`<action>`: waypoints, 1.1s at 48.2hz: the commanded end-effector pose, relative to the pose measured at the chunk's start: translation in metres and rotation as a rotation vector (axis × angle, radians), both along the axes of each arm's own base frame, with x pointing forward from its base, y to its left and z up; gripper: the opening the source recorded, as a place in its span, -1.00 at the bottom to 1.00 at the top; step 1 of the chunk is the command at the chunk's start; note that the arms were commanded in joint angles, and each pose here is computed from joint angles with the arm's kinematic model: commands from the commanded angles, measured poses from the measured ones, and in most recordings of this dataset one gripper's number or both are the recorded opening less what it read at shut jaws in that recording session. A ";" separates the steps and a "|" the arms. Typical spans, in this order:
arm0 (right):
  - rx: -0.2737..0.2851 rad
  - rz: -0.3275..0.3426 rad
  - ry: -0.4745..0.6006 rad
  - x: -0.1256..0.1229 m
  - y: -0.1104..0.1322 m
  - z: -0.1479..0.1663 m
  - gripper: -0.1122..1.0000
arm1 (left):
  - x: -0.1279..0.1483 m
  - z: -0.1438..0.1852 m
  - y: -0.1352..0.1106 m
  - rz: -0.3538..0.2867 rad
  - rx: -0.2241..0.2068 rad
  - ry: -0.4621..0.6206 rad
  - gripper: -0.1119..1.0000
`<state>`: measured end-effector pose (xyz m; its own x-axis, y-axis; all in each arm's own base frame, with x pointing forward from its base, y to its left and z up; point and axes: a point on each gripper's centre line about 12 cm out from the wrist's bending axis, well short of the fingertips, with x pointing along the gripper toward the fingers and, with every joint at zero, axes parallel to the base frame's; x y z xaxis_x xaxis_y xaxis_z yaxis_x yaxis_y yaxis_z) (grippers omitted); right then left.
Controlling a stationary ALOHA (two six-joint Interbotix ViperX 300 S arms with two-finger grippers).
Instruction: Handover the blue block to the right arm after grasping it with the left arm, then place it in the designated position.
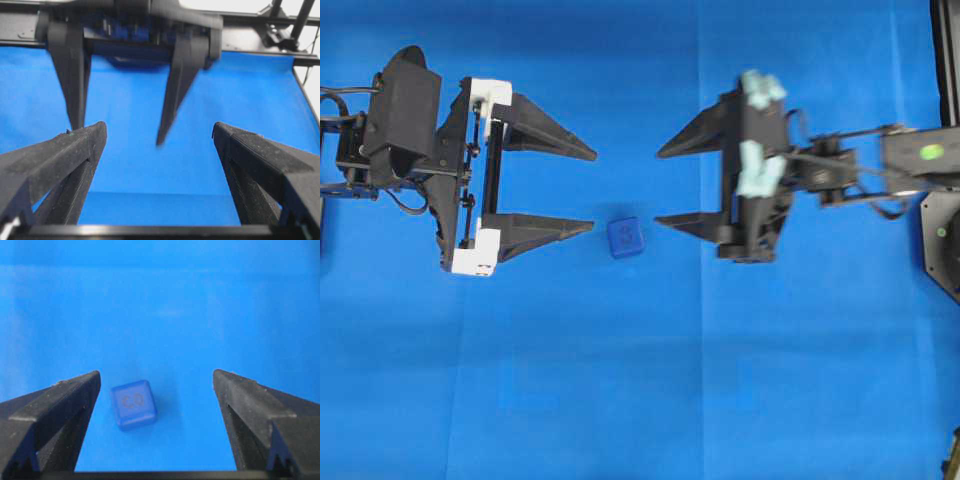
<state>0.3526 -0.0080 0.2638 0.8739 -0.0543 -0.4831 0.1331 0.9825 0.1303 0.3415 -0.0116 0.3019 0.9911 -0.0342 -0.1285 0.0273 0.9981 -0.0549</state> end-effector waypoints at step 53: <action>-0.007 -0.006 -0.183 -0.061 0.001 0.061 0.64 | 0.001 0.020 -0.001 -0.002 0.000 -0.055 0.86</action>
<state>0.2900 -0.0086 0.3179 0.9362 -0.0706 -0.3443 0.1270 0.9814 0.1442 0.3429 -0.0117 0.3061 0.9924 -0.0346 -0.1178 0.0285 0.9982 -0.0536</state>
